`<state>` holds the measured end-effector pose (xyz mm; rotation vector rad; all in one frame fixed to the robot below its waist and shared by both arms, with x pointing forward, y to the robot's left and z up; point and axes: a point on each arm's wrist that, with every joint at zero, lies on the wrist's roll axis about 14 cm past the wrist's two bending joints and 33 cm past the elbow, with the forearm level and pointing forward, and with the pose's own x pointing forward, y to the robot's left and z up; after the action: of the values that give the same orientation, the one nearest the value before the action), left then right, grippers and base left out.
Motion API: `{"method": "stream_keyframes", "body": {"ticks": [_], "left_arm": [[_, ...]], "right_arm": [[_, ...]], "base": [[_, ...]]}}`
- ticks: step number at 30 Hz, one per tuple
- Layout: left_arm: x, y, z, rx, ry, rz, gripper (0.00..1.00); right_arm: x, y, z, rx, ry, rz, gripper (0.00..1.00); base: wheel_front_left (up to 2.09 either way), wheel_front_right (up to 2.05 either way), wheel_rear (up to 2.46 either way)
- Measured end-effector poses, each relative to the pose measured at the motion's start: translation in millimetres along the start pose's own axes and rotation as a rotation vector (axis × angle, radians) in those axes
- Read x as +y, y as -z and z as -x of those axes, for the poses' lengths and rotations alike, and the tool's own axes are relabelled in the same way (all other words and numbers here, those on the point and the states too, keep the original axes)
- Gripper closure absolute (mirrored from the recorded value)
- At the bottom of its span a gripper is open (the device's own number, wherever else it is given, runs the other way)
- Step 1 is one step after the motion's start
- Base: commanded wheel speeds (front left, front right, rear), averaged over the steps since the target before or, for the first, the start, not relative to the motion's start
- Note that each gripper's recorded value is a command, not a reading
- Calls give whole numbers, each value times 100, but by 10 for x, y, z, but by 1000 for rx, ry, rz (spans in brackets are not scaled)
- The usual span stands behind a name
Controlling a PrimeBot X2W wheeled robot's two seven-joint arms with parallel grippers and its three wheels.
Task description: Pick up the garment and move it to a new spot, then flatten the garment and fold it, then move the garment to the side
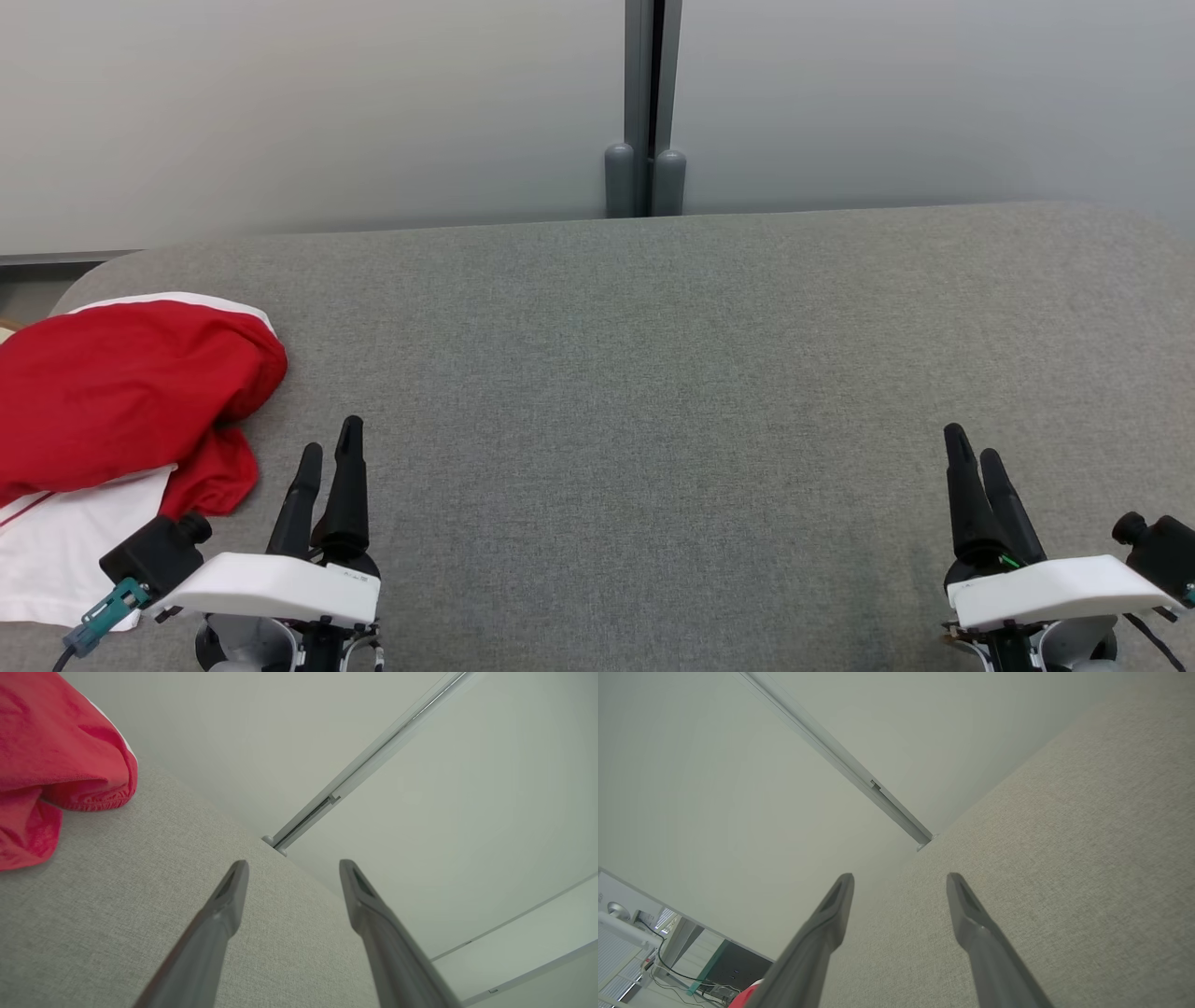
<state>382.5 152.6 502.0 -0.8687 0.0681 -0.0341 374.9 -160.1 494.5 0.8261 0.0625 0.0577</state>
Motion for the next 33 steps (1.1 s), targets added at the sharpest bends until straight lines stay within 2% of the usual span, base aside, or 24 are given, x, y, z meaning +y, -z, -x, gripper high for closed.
{"method": "stream_keyframes", "body": {"ticks": [12,33], "left_arm": [[-128,41,-5,-10,33,-170,0],[-302,4,48,-71,87,-390,0]], "right_arm": [[117,24,0,-1,-47,171,0],[191,59,96,-20,-88,417,0]], "base": [[0,0,0],[0,0,0]]}}
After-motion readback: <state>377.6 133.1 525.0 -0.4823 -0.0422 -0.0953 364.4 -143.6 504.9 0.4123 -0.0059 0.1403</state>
